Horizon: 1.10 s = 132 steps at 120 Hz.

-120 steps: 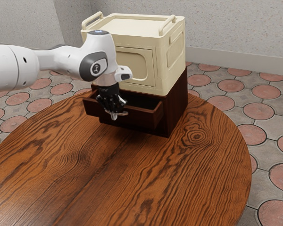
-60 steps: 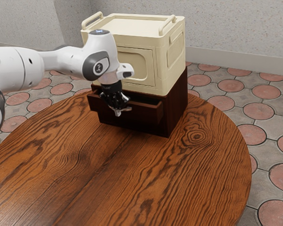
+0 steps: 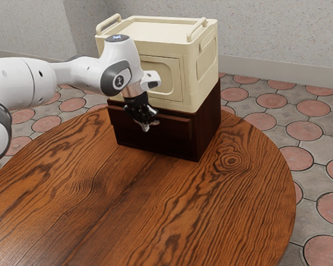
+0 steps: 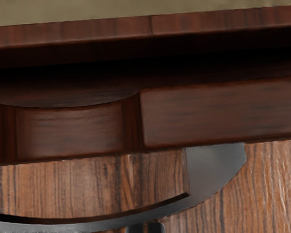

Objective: Push the drawer handle with one arm to close the drawer

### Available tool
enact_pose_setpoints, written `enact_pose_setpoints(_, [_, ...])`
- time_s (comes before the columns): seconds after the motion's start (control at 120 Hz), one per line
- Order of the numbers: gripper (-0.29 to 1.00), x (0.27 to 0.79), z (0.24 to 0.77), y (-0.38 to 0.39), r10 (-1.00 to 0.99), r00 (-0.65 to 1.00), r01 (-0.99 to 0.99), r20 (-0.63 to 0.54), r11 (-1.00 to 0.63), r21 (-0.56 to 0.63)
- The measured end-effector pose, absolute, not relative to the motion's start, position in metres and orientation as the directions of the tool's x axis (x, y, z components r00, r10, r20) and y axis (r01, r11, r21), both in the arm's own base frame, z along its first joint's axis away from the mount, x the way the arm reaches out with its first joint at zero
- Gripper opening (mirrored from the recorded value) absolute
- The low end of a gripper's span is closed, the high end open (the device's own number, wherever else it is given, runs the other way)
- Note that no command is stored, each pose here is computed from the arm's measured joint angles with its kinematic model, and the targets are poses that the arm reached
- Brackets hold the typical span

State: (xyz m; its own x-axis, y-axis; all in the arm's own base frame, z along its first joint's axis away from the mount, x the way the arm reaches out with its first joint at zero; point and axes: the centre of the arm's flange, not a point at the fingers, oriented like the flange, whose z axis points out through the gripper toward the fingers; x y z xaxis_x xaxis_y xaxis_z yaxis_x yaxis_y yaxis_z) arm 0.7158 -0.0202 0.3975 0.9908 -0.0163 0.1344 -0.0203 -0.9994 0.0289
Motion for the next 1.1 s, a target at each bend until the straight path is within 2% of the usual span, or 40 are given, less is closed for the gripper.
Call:
enact_pose_setpoints(0.683, [-0.08,0.729,0.395,-0.022,-0.006,0.973,-0.02,0.23,-0.998,0.058])
enact_pose_setpoints(0.867, [-0.08,0.701,0.398,0.008,0.046,0.979,0.034,0.198,-0.998,0.062])
enact_pose_setpoints(0.95, [-0.08,0.672,0.441,0.0,0.033,0.979,0.026,0.203,-0.999,0.039])
enact_pose_setpoints(1.042, [-0.08,0.615,0.56,-0.047,-0.043,0.972,-0.043,0.232,-0.999,-0.007])
enact_pose_setpoints(1.1, [-0.08,0.574,0.61,-0.086,-0.108,0.971,-0.105,0.212,-0.994,-0.026])
